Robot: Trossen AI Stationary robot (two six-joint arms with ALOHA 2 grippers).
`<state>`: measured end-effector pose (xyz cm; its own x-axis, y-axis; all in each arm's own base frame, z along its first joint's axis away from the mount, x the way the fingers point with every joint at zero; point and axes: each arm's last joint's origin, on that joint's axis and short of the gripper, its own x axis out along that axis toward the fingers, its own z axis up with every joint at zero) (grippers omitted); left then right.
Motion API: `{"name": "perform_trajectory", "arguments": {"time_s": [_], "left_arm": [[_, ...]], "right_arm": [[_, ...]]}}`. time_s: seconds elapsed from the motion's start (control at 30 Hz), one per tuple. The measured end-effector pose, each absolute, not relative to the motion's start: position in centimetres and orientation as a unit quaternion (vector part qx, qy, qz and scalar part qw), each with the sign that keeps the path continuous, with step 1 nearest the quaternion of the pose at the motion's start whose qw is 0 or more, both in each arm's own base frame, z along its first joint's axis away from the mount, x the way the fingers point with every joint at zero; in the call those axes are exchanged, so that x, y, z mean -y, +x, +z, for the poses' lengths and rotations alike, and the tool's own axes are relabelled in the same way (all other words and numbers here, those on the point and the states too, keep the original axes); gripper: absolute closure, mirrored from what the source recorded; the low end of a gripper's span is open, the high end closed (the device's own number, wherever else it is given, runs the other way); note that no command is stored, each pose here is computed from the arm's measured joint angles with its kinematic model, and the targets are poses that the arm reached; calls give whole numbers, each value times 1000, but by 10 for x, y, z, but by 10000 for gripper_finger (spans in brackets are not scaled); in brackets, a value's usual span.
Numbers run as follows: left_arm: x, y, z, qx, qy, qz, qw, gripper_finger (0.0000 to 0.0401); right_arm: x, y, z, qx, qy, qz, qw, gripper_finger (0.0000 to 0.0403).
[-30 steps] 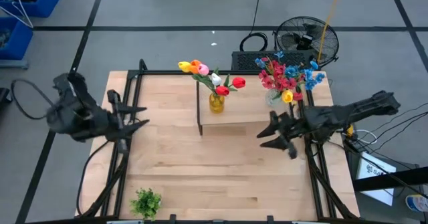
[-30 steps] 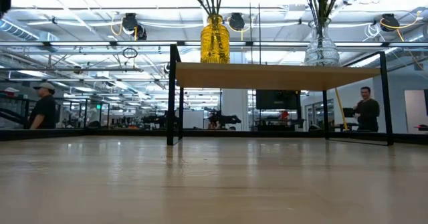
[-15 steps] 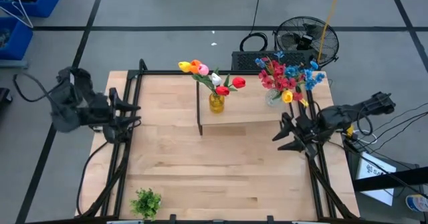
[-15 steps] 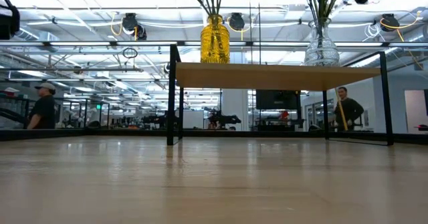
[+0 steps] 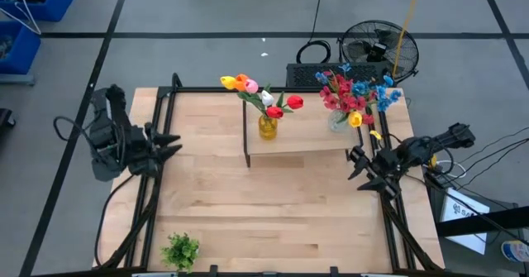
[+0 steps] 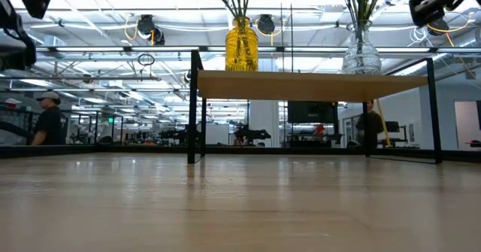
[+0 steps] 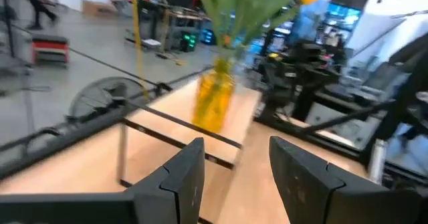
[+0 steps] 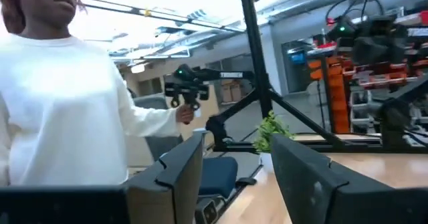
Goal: Pick and place flowers into a vace then onto a shelf
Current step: Return to Home Position
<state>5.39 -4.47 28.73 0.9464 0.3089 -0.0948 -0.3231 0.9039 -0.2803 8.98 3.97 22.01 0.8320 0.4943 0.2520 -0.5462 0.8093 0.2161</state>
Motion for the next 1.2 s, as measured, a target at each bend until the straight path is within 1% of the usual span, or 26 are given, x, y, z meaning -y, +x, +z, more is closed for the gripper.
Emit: {"name": "perform_trajectory", "arguments": {"time_s": [0.1,0.17,0.23,0.33,0.43,0.5,0.57,0.63,0.7,0.83,0.9,1.03,1.13,1.2], "left_arm": [[52,56,281,-19,-159,141,977,229],[58,58,285,-13,-163,122,979,229],[65,61,291,-12,-160,78,984,229],[76,65,309,28,-159,-30,986,229],[90,68,318,111,-81,-175,975,229],[97,71,317,144,-23,-231,962,229],[100,77,307,128,-3,-226,966,229],[99,85,290,100,-22,-203,974,229],[98,93,273,91,-54,-198,974,229],[91,100,245,139,-108,-251,952,229],[87,104,230,143,-112,-262,948,229],[76,110,201,102,-113,-244,958,229],[68,111,193,103,-107,-228,962,229],[64,111,190,96,-100,-226,964,229]], "right_arm": [[-40,92,204,90,143,257,951,234],[-39,94,195,90,147,234,957,234],[-37,95,197,108,153,211,959,234],[-35,94,200,134,165,187,959,234],[-35,94,200,134,166,184,959,234],[-35,93,202,145,159,187,959,234],[-35,93,202,148,147,186,960,234],[-35,93,202,146,139,185,962,234],[-35,94,201,143,137,184,963,234],[-35,94,201,142,137,185,963,234],[-35,94,201,142,137,184,963,234],[-35,94,201,142,140,185,962,234],[-35,94,201,141,141,185,962,234],[-36,93,201,138,160,193,958,234]]}}
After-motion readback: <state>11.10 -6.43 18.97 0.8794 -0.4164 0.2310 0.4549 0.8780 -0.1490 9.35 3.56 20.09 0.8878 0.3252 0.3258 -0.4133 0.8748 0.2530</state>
